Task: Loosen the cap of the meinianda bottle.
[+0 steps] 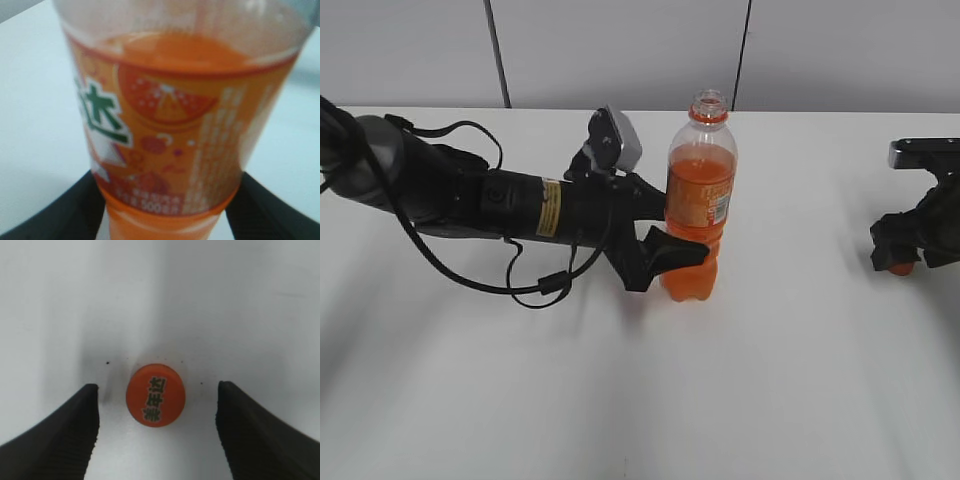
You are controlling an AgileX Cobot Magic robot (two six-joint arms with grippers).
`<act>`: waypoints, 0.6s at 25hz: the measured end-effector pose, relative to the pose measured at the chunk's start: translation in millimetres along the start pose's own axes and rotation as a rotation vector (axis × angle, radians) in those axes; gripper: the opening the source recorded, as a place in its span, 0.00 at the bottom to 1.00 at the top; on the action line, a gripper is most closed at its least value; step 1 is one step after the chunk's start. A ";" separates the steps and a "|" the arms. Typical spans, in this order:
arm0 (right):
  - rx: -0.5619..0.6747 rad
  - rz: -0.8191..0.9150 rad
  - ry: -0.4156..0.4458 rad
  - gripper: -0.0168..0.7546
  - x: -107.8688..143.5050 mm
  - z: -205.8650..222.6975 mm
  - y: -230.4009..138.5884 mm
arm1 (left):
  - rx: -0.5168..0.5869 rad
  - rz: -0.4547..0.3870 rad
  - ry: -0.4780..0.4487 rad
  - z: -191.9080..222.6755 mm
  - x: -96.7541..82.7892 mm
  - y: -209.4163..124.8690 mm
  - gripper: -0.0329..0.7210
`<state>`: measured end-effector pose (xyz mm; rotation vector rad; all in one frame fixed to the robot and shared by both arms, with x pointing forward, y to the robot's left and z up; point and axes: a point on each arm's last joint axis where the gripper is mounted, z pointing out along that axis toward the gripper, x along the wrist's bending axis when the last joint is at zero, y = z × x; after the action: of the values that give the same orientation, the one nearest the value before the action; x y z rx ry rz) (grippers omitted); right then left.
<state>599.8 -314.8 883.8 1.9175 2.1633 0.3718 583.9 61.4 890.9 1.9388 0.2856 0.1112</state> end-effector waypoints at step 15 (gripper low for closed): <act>-0.004 -0.012 0.016 0.74 2.4 -20.8 2.2 | 0.030 0.019 0.012 -13.6 12.7 -7.5 0.82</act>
<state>594.7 -313.0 904.1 1.9056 2.1812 0.3900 592.1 79.5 888.4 1.9712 0.2784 0.1311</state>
